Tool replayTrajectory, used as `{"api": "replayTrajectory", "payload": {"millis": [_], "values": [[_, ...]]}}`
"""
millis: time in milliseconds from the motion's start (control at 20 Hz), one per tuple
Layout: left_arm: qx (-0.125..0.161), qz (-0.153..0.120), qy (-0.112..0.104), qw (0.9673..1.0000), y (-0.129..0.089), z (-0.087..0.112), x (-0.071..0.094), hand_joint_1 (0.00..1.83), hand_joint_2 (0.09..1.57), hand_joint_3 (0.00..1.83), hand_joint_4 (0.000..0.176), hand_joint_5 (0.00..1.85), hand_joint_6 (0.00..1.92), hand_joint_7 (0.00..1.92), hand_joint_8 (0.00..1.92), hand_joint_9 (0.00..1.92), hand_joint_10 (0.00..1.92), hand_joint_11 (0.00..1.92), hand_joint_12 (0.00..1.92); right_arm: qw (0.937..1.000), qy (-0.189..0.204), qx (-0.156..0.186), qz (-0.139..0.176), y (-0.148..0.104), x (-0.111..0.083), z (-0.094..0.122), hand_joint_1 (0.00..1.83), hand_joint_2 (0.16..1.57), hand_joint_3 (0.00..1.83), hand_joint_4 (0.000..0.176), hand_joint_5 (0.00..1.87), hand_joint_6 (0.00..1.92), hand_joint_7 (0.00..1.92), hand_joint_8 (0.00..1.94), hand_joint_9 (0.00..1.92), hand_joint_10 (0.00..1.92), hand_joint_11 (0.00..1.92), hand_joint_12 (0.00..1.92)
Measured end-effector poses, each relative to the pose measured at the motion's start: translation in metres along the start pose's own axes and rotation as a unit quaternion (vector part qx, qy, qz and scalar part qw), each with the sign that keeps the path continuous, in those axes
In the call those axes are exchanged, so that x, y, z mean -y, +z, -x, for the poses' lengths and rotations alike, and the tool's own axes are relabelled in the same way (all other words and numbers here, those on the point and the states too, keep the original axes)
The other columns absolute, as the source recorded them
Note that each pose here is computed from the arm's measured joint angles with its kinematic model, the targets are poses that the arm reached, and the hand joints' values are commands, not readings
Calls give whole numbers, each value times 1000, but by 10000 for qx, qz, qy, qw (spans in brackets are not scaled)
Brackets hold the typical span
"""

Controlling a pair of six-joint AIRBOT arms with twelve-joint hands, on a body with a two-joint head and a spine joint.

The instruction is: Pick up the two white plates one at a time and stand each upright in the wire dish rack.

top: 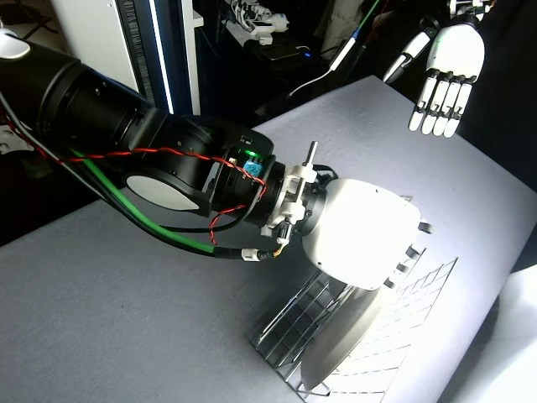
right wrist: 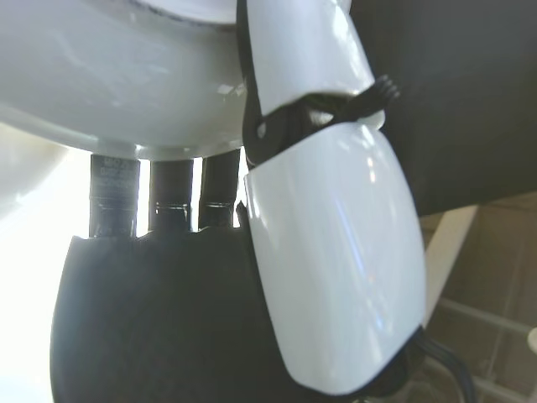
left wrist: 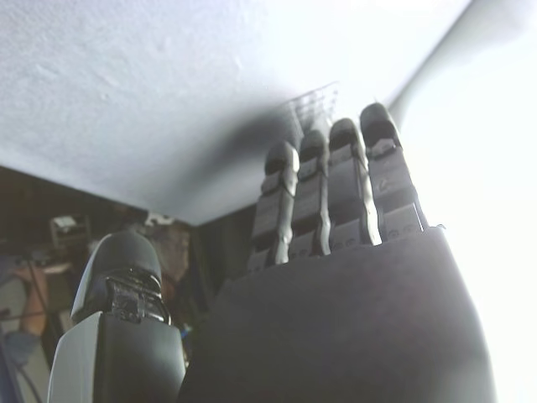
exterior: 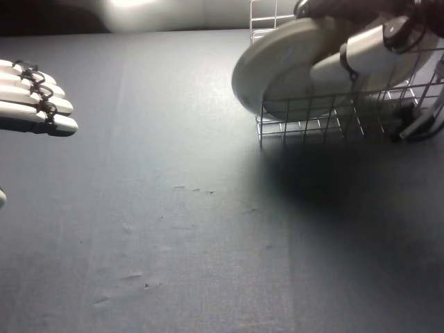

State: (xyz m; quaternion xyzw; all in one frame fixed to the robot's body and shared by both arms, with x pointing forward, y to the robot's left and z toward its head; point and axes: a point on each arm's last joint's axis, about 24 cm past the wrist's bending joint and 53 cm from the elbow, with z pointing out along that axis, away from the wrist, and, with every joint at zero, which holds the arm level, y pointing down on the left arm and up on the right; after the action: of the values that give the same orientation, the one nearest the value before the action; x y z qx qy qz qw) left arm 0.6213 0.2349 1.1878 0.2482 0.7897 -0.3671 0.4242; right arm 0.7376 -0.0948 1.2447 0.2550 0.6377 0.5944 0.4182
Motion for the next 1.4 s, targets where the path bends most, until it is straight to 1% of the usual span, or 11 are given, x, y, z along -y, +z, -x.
{"api": "replayTrajectory", "payload": {"millis": [400,600,700,900,950,1000,1050,1100,1150,1200,1400], "values": [[-3,11,5,10000,0,0,-1,0,1160,0,0,128,1,90,2,58,2,0,161,9990,-450,-24,43,-2,6,4,1500,1056,0,0,974,897,1025,795,1078,823,987,1334],[-1,10,3,10000,0,0,0,0,1161,0,0,177,1,129,1,95,1,0,258,9985,-544,-49,77,-2,4,3,1486,1145,0,0,783,1214,839,1030,878,1147,795,1559],[0,8,31,10000,0,0,0,0,1157,0,0,165,0,118,1,79,1,0,208,9983,-569,-64,62,-2,5,2,1362,1182,0,0,700,1366,825,1111,874,1288,639,1222],[-26,-60,32,10000,0,-1,3,0,1163,1,0,163,0,124,0,95,3,0,280,9978,-659,-112,25,-3,8,0,1353,1195,0,0,657,1418,805,1140,869,1306,630,1170],[-44,-112,32,9999,0,-2,5,0,1162,1,0,171,3,132,3,100,5,0,283,9978,-657,-110,29,-3,8,0,1453,1139,3,0,657,817,810,1129,905,1270,632,1153],[-57,-148,62,9999,0,-3,7,0,1162,0,0,169,1,120,3,85,3,0,249,9978,-660,-110,31,-3,8,0,1473,1136,0,0,723,498,798,1148,901,1279,620,1144],[-84,-221,110,9997,0,-4,10,0,1154,0,0,153,1,114,1,85,2,0,269,9977,-670,-108,54,-3,7,0,1573,1084,0,0,762,363,789,615,892,1182,606,1136],[-103,-277,113,9995,-1,-5,13,0,1154,0,0,124,2,82,3,58,2,0,195,9978,-654,-115,79,-3,4,-1,1593,1075,0,0,804,239,867,313,883,1175,598,1119],[-115,-313,123,9994,-1,-6,15,0,1155,0,0,133,4,91,5,63,4,0,191,9978,-648,-123,94,-2,2,-2,1424,1052,0,0,792,164,875,175,787,685,544,1110],[-136,-361,134,9992,-1,-7,17,0,1162,2,0,136,3,94,4,62,3,0,171,9978,-640,-131,136,-3,-2,-3,1381,1044,0,0,766,98,866,81,795,409,484,1128],[-179,-461,263,9984,0,-9,23,0,1161,0,0,135,2,92,2,64,5,0,171,9974,-559,-95,434,-6,-26,-4,1322,1030,0,0,695,6,785,0,786,154,392,1177]]}}
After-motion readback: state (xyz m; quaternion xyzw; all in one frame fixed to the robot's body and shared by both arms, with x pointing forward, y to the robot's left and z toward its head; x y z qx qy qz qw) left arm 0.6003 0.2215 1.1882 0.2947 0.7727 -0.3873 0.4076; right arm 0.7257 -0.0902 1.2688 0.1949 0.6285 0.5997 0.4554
